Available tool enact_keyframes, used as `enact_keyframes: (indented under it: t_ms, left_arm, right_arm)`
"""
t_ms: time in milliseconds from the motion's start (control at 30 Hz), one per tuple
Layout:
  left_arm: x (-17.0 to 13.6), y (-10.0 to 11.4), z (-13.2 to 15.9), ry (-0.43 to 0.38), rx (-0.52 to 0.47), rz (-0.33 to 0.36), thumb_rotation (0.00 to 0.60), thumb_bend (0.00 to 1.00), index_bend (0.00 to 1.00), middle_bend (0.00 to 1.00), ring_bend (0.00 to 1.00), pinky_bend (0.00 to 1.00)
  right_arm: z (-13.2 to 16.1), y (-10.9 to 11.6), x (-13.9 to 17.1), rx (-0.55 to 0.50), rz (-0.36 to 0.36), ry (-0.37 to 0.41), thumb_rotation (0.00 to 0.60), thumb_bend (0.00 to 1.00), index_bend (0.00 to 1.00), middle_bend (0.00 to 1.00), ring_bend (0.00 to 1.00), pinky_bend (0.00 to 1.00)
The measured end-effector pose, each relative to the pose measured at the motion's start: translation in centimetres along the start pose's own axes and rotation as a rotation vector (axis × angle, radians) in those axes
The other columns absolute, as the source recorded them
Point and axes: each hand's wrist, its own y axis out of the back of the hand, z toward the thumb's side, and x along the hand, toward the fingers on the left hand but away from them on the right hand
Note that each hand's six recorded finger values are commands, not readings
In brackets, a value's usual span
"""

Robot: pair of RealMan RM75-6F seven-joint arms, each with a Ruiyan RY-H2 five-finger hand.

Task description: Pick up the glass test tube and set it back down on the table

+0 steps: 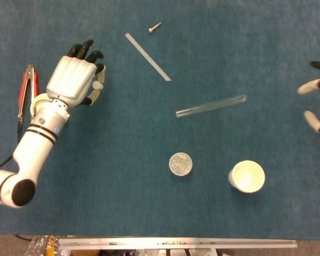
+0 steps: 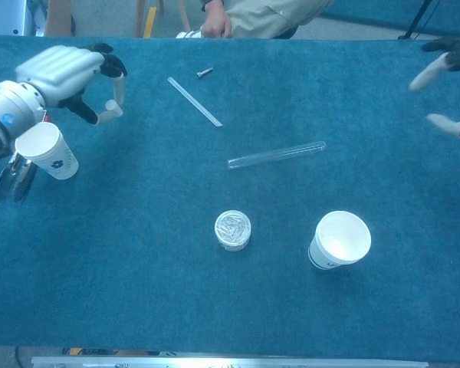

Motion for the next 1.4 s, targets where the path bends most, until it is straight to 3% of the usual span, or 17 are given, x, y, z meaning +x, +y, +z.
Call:
enact_keyframes:
  t_ms: [233,533,933,1400]
  left_arm:
    - [-2.3,2.8,-1.0,0.028,0.01,0.037,0.6,0.32,0.53,0.21,0.0,0.06]
    - [-3.8,4.2,-1.3,0.033,-0.004,0.054,0.6,0.32,0.53,0.2,0.0,0.06]
    - [-4.7,4.4,-1.1,0.017,-0.009,0.058,0.6,0.32,0.52,0.2,0.0,0.06]
    - [-5.6,3.8,-1.0,-0.006,-0.026,0.052,0.6,0.32,0.52,0.2,0.0,0.06]
  right_arm:
    - [2.6,-1.7,-3.5,0.104,0.076,0.056,0.6,0.31,0.46,0.15,0.0,0.16]
    - [4.7,-4.2,-7.3,0.23,0.126,0.069,0.6,0.28,0.46,0.15,0.0,0.16]
    - [8.0,-9.1,-11.4,0.325,0.203,0.084,0.6,0.28,0.46,0.15,0.0,0.16]
    - [10.4,-14.1,-13.3,0.425,0.255,0.095,0.6,0.28,0.46,0.15,0.0,0.16]
